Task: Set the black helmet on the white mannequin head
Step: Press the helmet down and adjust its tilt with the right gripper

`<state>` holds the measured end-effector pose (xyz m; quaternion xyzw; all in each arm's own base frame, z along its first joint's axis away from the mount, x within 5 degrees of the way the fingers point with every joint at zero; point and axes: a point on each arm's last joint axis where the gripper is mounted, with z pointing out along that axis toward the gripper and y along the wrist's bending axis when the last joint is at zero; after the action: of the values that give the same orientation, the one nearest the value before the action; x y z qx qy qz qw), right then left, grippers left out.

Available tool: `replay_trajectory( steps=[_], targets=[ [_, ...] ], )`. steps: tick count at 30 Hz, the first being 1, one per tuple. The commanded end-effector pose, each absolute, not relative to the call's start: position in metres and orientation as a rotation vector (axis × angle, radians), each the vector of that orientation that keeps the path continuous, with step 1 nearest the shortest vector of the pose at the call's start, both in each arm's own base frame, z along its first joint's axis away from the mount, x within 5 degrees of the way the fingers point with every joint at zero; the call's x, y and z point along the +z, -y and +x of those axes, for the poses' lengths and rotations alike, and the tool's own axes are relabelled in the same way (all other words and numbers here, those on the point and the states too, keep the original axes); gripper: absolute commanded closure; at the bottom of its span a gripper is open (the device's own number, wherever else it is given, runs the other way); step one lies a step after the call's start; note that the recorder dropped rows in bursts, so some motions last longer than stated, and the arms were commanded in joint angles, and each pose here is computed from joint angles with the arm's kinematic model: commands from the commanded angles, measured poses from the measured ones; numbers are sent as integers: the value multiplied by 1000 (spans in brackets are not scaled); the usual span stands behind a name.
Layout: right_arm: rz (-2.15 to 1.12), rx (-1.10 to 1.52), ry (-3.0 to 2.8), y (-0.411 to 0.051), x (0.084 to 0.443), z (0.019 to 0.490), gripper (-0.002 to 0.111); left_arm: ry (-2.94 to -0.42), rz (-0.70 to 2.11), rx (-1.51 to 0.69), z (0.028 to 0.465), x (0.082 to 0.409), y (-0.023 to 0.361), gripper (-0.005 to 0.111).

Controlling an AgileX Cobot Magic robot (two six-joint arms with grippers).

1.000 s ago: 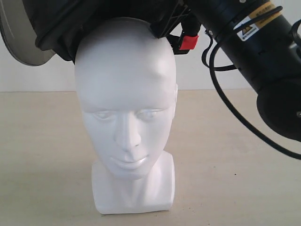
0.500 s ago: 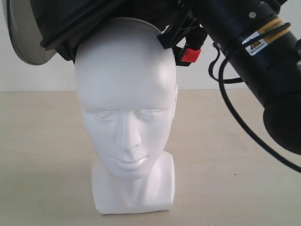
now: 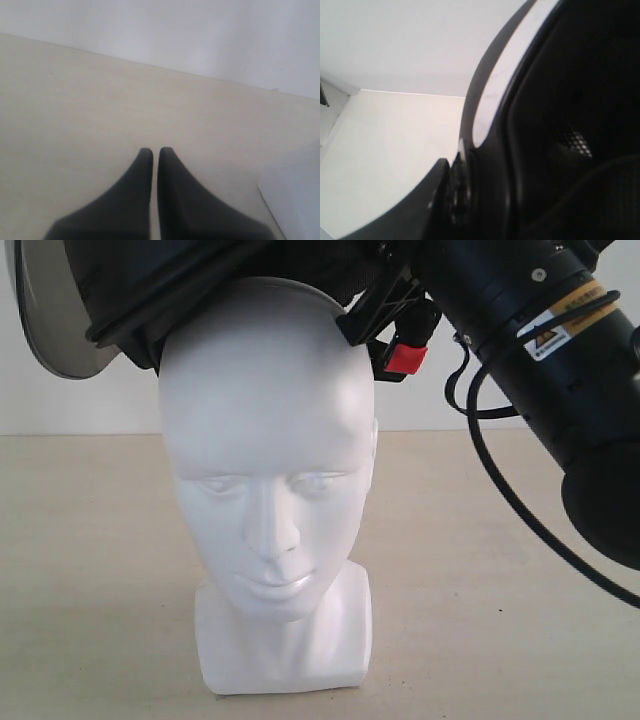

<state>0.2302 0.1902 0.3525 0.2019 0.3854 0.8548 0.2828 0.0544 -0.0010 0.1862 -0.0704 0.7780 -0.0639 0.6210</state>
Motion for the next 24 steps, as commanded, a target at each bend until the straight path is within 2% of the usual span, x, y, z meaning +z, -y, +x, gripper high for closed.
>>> replay_trajectory(
  steps=[1,24],
  targets=[
    [487,2312,-1070,-192,354,223,108,-1785,-162,-147,54,186,1,102],
    [554,2178,-1231,-190,342,223,108,-1785,-162,-147,54,186,1,102]
  ],
)
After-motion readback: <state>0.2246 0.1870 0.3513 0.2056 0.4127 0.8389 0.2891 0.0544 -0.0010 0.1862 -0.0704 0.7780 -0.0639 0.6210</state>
